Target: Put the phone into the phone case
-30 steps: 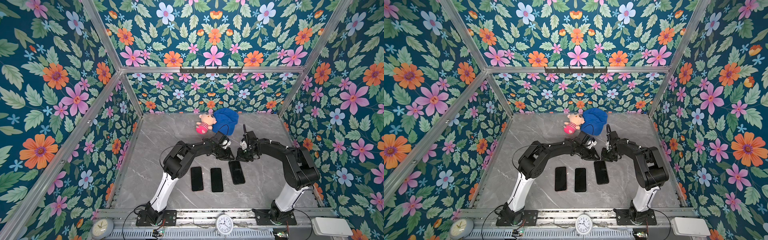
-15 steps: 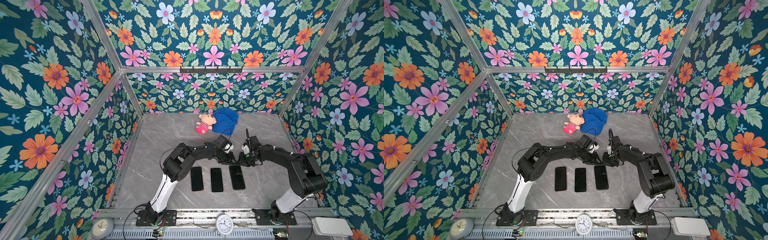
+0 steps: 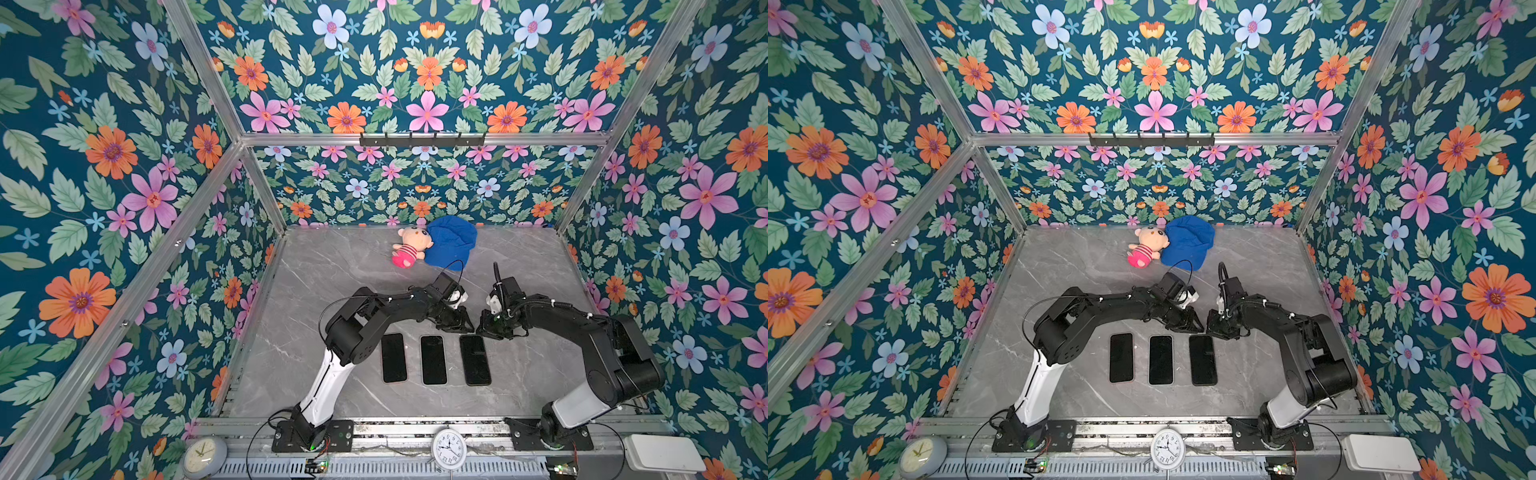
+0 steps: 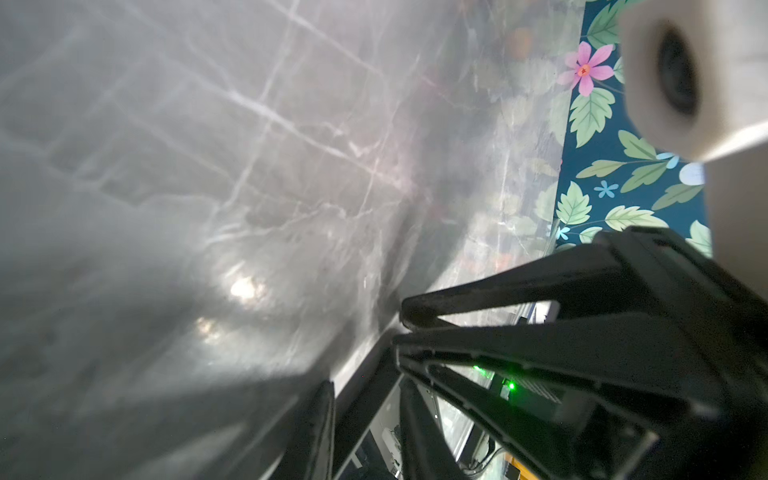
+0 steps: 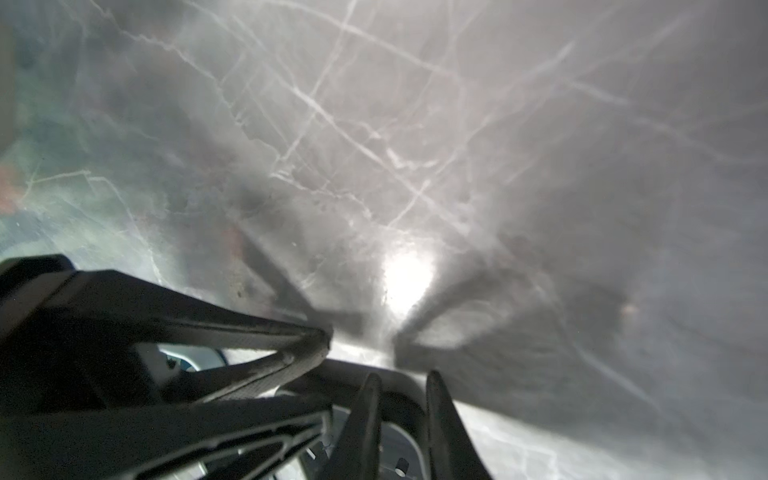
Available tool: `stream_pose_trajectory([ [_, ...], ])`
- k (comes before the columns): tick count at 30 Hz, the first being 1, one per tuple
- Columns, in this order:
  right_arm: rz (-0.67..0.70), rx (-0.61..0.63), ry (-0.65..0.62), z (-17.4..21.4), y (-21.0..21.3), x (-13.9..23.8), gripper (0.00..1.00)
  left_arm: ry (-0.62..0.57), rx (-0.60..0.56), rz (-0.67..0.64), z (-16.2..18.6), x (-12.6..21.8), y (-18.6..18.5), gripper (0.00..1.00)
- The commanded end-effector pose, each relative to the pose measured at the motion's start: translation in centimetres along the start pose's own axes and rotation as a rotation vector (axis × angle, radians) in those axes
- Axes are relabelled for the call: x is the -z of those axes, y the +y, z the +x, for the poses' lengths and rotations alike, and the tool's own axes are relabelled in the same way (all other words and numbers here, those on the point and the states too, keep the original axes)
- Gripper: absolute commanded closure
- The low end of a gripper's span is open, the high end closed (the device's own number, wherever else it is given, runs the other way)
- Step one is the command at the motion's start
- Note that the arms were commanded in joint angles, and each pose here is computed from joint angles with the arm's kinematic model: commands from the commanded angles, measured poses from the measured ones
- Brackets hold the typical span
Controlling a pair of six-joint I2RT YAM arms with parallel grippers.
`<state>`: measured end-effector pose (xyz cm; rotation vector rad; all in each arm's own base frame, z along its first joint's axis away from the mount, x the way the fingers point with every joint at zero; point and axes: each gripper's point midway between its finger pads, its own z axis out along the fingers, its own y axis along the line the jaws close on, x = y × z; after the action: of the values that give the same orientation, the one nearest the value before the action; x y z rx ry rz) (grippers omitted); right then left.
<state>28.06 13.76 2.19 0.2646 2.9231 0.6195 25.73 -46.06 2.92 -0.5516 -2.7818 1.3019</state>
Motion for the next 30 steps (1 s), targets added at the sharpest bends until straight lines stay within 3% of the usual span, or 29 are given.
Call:
stream_pose_trajectory([
  [1, 0.025, -0.022, 0.021, 0.7, -0.5, 0.1, 0.79, 0.005, 0.024, -0.042, 0.4, -0.1, 0.9, 0.69],
  [8, 0.014, 0.022, -0.048, -1.4, 0.8, 1.6, 0.76, -0.013, 0.020, -0.080, 0.5, 0.5, 1.3, 0.69],
  [11, -0.003, 0.097, -0.198, -4.6, 2.7, 4.9, 0.64, -0.055, 0.016, -0.098, 0.0, 1.7, 1.2, 0.70],
  [14, 0.083, 0.170, -0.370, -7.8, 3.0, 8.9, 0.60, -0.153, -0.043, -0.210, -1.8, 4.9, 1.5, 0.68],
  [16, 0.166, 0.215, -0.510, -9.4, 1.8, 10.5, 0.62, -0.225, -0.083, -0.273, -2.4, 7.4, 1.9, 0.57],
  [18, 0.232, 0.203, -0.615, -10.4, 0.1, 11.5, 0.65, -0.279, -0.104, -0.282, -2.4, 9.2, 2.3, 0.53],
  [20, 0.325, 0.192, -0.738, -11.3, -1.7, 13.0, 0.65, -0.370, -0.146, -0.321, -2.3, 11.7, 2.5, 0.41],
  [23, 0.371, 0.310, -0.941, -11.8, -2.4, 14.4, 0.60, -0.520, -0.226, -0.443, -2.1, 15.9, 3.3, 0.21],
  [25, 0.394, 0.341, -1.053, -11.4, -3.8, 14.5, 0.67, -0.542, -0.265, -0.494, -1.1, 17.6, 4.4, 0.16],
  [27, 0.347, 0.313, -1.076, -10.7, -5.3, 13.5, 0.71, -0.549, -0.255, -0.535, -0.2, 18.8, 6.3, 0.14],
  [30, 0.287, 0.292, -1.064, -10.7, -6.3, 12.4, 0.69, -0.661, -0.251, -0.584, 0.8, 21.4, 8.0, 0.14],
])
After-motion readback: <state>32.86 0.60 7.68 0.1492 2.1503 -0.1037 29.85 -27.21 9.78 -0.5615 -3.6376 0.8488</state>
